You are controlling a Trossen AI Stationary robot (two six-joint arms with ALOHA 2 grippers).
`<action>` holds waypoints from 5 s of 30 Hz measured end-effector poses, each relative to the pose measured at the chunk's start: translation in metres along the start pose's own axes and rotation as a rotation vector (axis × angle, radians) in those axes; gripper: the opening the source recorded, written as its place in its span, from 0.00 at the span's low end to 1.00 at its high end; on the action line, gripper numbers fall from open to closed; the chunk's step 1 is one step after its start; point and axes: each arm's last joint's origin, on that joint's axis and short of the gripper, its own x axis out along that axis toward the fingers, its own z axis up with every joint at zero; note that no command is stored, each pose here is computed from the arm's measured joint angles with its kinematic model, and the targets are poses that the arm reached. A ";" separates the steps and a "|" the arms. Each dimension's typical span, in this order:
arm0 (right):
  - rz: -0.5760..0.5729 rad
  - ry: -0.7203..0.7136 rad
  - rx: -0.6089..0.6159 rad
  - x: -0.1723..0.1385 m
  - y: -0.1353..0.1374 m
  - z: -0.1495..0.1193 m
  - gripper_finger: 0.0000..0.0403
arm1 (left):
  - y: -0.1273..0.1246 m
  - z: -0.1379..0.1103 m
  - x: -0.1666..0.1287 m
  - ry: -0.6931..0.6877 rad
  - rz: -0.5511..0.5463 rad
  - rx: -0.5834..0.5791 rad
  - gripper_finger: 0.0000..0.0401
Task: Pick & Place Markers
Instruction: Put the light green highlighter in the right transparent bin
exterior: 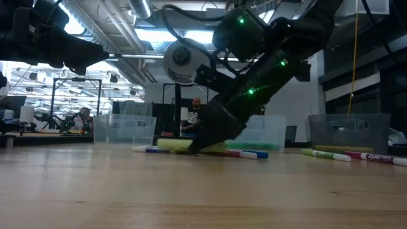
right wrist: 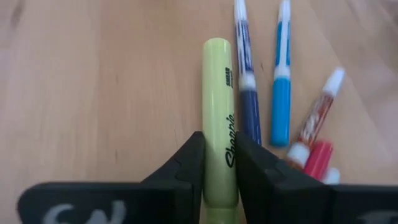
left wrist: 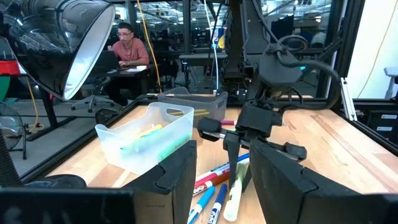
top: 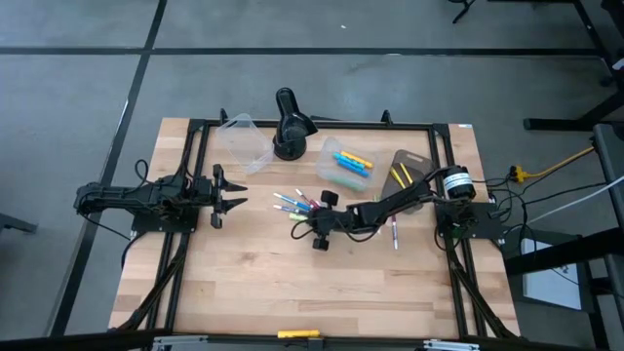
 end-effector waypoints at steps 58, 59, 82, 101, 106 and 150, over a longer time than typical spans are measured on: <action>-0.055 -0.256 -0.081 -0.058 -0.057 0.068 0.18 | 0.000 0.000 0.000 0.000 0.000 0.000 0.36; -0.062 -0.251 -0.073 -0.058 -0.060 0.065 0.18 | 0.000 0.000 0.000 0.000 0.000 0.000 0.36; -0.232 -0.238 0.034 -0.120 -0.124 0.002 0.18 | 0.000 0.000 0.000 0.001 0.000 0.000 0.36; -0.328 -0.184 0.076 -0.132 -0.142 -0.012 0.19 | 0.000 0.000 0.000 0.002 0.000 0.000 0.36; -0.361 -0.105 0.125 -0.126 -0.153 -0.022 0.19 | 0.000 0.000 0.000 0.002 0.000 0.000 0.36; -0.226 0.175 0.331 -0.082 -0.182 -0.039 0.33 | 0.000 0.000 0.000 0.003 0.000 0.000 0.36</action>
